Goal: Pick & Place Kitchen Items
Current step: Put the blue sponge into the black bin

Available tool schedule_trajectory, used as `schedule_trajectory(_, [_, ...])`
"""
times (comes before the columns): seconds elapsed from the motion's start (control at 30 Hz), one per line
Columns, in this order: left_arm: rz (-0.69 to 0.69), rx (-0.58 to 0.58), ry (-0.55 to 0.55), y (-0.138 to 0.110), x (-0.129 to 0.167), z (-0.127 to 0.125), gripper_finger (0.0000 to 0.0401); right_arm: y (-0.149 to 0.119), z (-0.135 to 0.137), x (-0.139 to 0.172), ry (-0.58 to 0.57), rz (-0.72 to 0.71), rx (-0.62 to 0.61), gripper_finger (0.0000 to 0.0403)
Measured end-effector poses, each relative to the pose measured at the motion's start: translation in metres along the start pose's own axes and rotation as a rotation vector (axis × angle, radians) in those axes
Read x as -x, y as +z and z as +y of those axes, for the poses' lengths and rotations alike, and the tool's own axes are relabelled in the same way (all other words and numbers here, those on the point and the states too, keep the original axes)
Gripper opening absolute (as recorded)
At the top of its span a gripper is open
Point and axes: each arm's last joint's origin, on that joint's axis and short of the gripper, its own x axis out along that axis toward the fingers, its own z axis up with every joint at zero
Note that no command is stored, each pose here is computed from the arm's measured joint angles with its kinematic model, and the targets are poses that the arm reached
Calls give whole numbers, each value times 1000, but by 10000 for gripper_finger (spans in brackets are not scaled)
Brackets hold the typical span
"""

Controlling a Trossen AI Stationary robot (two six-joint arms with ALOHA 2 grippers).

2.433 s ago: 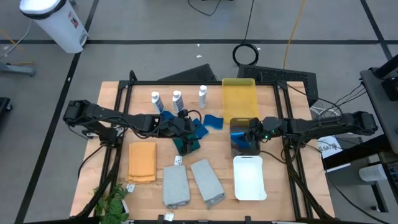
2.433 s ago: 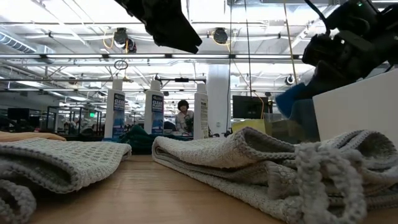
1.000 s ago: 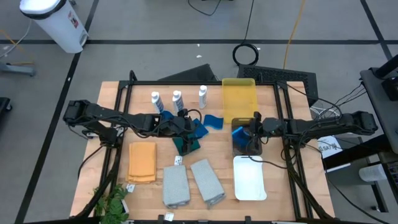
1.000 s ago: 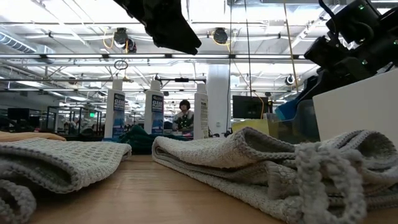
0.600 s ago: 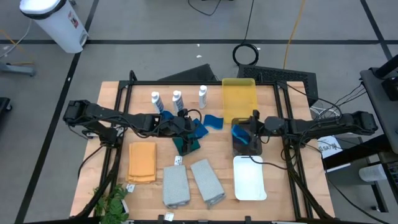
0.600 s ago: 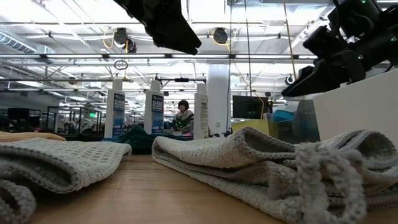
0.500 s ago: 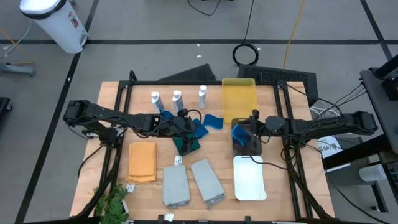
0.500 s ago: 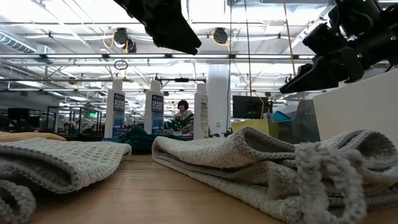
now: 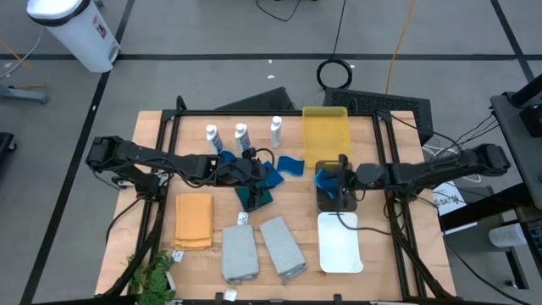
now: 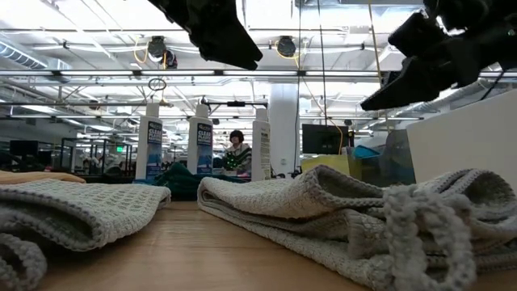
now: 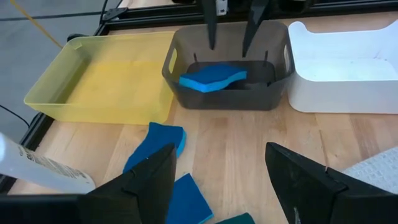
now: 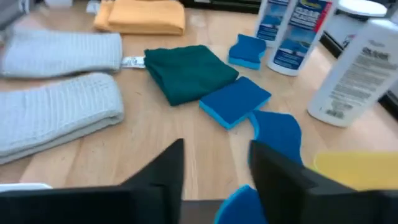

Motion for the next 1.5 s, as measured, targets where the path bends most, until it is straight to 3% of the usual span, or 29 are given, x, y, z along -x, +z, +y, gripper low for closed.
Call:
schedule_trajectory(0.17, [2, 9, 8, 0, -1, 3, 251, 14, 11, -17, 43, 167, 62, 12])
schedule_trajectory(0.43, [5, 33, 8, 0, -1, 4, 250, -6, 5, -40, -61, 407, 89, 2])
schedule_trajectory(0.57, [6, 34, 8, 0, -1, 4, 251, -5, -3, -39, -216, 410, 111, 5])
schedule_trajectory(0.7, [6, 34, 8, -1, -1, 4, 251, -2, -6, -35, -301, 392, 146, 1])
schedule_trajectory(1.0, [7, 28, 8, -1, -1, 4, 251, 4, -7, -29, -297, 357, 148, 4])
schedule_trajectory(1.13, [12, 32, 9, -1, -1, 4, 251, -1, -7, -25, -297, 404, 127, 2])
schedule_trajectory(1.33, [12, 37, 9, -1, -1, 4, 251, -16, -9, -26, -159, 479, 49, 1])
schedule_trajectory(1.5, [12, 41, 9, -1, -1, 4, 251, -31, -12, -27, -146, 479, 21, 1])
